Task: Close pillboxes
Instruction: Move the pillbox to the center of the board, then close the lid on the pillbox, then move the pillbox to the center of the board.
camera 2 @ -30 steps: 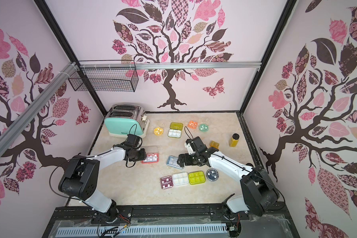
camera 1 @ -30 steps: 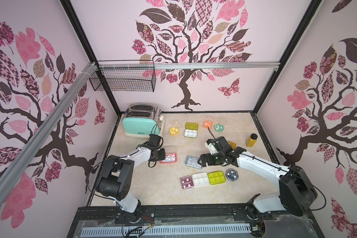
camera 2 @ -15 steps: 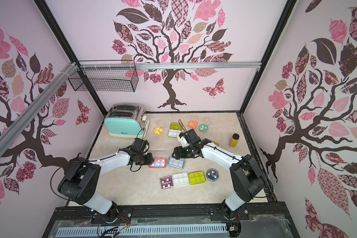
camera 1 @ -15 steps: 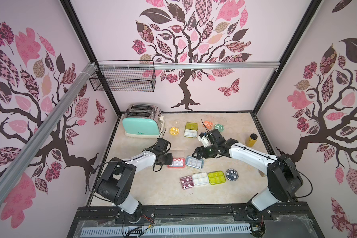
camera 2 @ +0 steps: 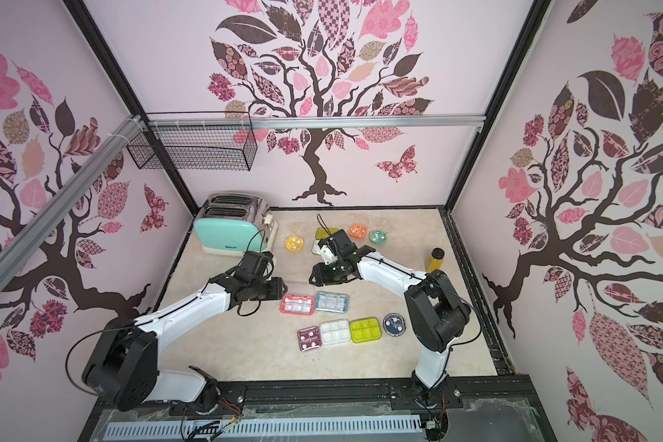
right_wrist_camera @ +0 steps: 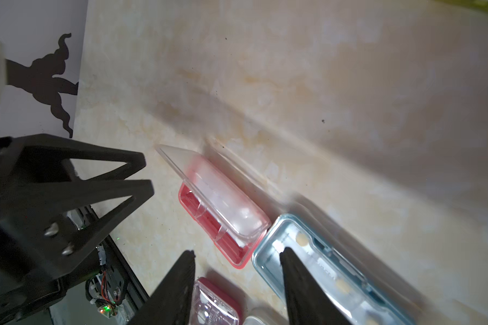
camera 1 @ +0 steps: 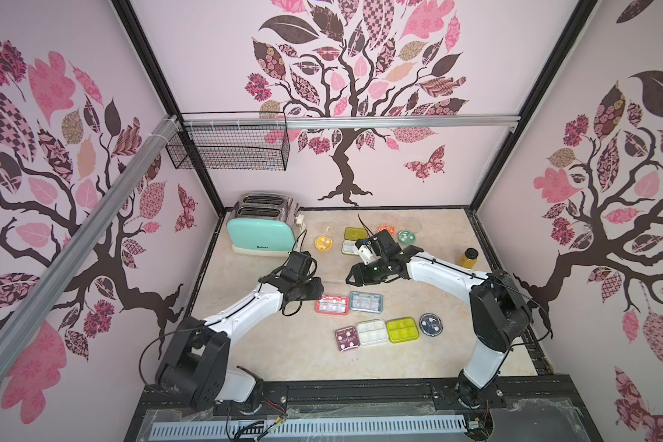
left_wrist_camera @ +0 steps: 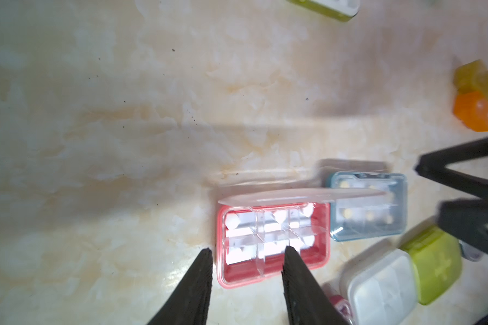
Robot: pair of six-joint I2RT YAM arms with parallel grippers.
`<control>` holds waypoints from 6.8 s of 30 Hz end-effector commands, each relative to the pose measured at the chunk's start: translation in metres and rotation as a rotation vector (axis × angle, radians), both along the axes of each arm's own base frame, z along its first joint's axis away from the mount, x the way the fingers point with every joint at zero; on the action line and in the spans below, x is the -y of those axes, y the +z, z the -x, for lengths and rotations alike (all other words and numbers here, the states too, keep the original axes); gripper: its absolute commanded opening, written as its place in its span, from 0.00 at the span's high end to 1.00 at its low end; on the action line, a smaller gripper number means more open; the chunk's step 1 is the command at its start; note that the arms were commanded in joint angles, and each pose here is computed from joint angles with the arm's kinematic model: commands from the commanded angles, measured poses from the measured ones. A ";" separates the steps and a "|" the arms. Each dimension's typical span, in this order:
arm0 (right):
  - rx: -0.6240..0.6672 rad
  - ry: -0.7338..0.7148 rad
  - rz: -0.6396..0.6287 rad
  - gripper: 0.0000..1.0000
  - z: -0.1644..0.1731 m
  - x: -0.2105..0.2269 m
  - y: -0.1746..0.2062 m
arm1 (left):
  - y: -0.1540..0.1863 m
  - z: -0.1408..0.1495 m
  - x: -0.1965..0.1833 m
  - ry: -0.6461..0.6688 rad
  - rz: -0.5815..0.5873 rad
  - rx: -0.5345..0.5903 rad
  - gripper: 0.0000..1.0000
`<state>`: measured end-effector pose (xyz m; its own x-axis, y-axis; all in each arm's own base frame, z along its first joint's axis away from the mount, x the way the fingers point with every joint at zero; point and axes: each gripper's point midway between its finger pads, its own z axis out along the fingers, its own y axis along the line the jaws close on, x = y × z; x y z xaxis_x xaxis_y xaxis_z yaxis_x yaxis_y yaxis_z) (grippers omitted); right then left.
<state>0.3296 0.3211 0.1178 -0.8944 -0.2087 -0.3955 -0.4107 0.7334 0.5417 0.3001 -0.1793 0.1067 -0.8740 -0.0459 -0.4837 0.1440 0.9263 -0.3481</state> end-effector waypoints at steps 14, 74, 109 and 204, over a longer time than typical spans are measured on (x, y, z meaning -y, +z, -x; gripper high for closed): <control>0.001 0.157 0.009 0.63 -0.007 -0.031 -0.004 | -0.062 0.060 0.009 0.025 0.194 -0.220 0.59; -0.029 0.094 0.112 0.45 0.044 -0.034 -0.033 | -0.055 0.074 -0.018 0.082 0.092 -0.215 0.60; -0.155 -0.008 0.101 0.42 0.065 -0.023 -0.074 | -0.052 0.009 -0.009 0.015 -0.015 -0.160 0.40; -0.018 -0.017 -0.149 0.11 0.124 0.053 0.018 | -0.067 -0.259 -0.031 0.166 -0.197 -0.051 0.64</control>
<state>0.2008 0.2670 0.1212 -0.9213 -0.1343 -0.3650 -0.3587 0.6565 0.6636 0.5611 -0.1498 0.0569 -0.8716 -0.0887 -0.4821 -0.0172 0.9884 -0.1509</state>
